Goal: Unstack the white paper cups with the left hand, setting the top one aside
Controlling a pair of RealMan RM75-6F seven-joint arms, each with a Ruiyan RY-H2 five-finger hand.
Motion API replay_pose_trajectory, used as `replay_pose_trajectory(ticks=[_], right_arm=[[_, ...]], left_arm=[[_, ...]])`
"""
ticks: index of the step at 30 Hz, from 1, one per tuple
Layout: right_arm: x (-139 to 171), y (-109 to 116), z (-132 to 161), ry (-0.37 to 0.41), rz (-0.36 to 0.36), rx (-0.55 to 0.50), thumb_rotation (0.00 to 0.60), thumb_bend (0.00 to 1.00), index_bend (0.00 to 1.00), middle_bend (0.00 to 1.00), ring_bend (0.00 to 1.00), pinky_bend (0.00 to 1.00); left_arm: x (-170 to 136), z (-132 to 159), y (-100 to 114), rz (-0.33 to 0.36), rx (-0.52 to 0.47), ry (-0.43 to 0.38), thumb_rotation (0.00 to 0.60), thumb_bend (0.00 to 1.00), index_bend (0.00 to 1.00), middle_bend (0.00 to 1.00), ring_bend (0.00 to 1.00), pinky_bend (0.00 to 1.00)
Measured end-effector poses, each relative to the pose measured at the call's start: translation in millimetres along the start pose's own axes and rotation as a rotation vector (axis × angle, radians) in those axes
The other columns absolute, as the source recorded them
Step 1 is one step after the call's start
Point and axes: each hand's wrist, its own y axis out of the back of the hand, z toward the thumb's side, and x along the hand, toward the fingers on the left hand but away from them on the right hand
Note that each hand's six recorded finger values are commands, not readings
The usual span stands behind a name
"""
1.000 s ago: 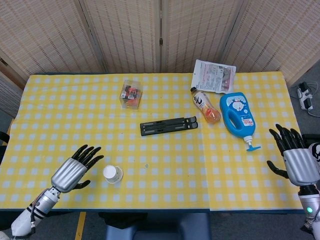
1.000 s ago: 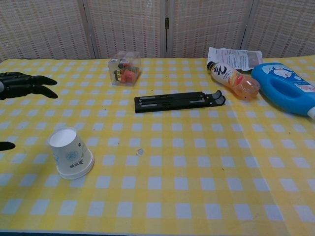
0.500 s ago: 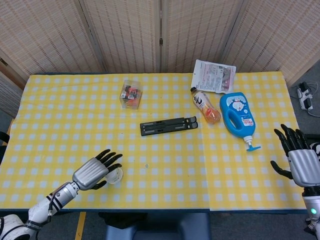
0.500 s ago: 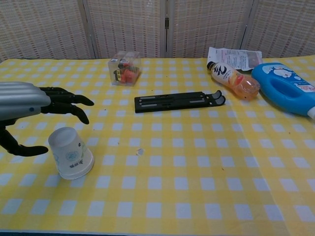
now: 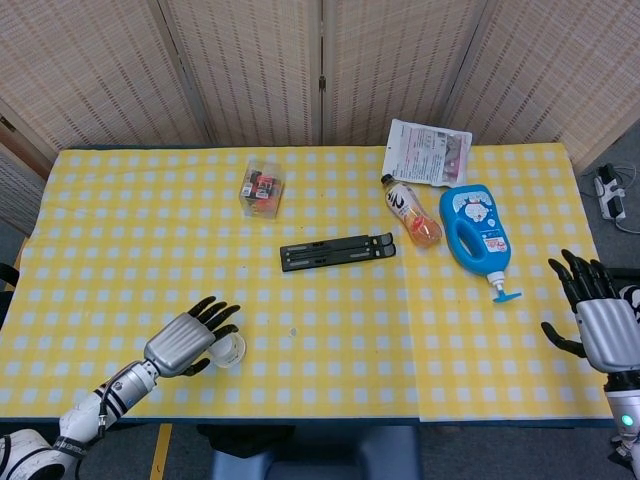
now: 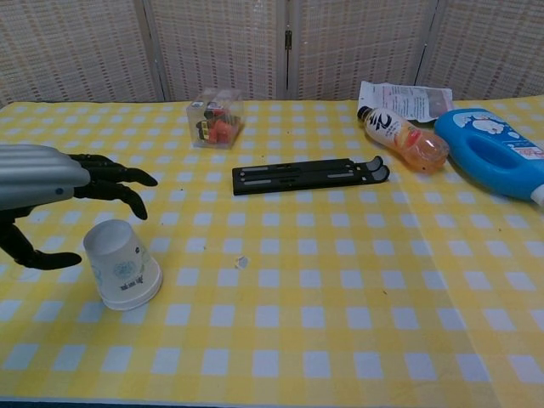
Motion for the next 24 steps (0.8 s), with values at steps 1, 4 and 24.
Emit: replay_pose_trajectory(ticks=[1, 4, 24], right_arm=[[0.0, 0.0, -0.1, 0.0, -0.001, -0.001, 0.6, 0.29, 0.0, 0.0, 0.05, 0.0], [0.3, 0.1, -0.6, 0.001, -0.002, -0.003, 0.6, 0.3, 0.0, 0.0, 0.05, 0.0], [0.0, -2.6, -5.0, -0.01, 0.005, -0.008, 0.6, 0.29, 0.0, 0.0, 0.04, 0.0]], left_arm=[[0.6, 0.4, 0.0, -0.001, 0.0, -0.001, 0.6, 0.41, 0.25, 0.05, 0.05, 0.0], [3.1, 1.5, 0.4, 0.0, 0.0, -0.004, 0.6, 0.41, 0.25, 0.05, 0.05, 0.0], [10.1, -1.2, -1.1, 0.004, 0.001, 0.011, 0.6, 0.41, 0.29, 0.06, 0.06, 0.01]])
